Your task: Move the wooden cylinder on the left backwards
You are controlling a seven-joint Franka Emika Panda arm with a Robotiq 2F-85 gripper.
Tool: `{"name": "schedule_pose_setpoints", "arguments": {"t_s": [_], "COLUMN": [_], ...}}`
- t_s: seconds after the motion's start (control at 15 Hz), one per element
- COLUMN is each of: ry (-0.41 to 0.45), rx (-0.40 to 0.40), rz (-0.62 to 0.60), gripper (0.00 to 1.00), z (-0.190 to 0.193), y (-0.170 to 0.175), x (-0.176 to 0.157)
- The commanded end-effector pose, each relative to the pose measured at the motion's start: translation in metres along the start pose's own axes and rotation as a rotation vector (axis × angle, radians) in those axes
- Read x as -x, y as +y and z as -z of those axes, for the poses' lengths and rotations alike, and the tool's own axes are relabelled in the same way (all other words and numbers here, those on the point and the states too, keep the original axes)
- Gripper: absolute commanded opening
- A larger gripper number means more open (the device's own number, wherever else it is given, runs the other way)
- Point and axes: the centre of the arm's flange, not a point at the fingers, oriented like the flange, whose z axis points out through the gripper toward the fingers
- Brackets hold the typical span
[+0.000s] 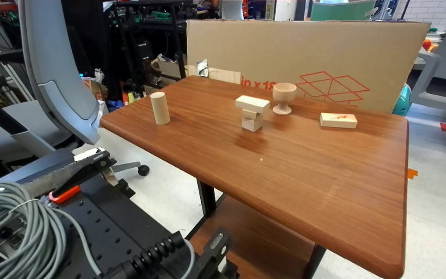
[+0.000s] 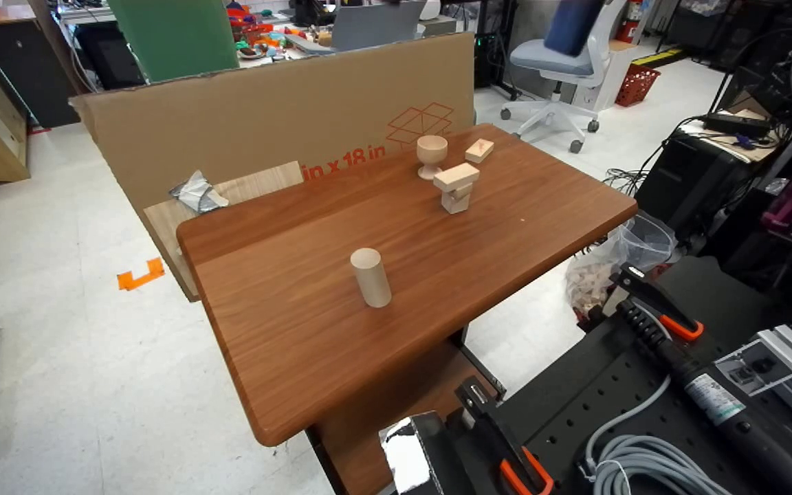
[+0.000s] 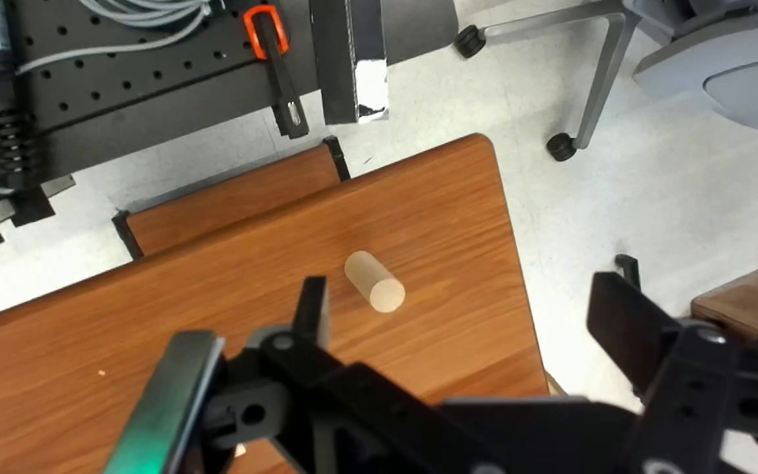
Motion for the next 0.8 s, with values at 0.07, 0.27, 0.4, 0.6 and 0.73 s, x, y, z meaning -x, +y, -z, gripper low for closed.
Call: {"name": "schedule_pose_setpoints", "arguments": {"t_s": [0.07, 0.27, 0.4, 0.6, 0.73], "ry": [0.045, 0.042, 0.031, 0.027, 0.021], "rx": [0.113, 0.169, 0.198, 0.245, 0.271], "rz": [0.006, 0.005, 0.000, -0.001, 0.007], "gripper": [1.00, 1.00, 1.00, 1.00, 1.00], "z": [-0.032, -0.049, -0.060, -0.080, -0.095], "y": [-0.028, -0.038, -0.042, -0.045, -0.047], "x": [-0.061, -0.083, -0.094, -0.107, -0.112]}}
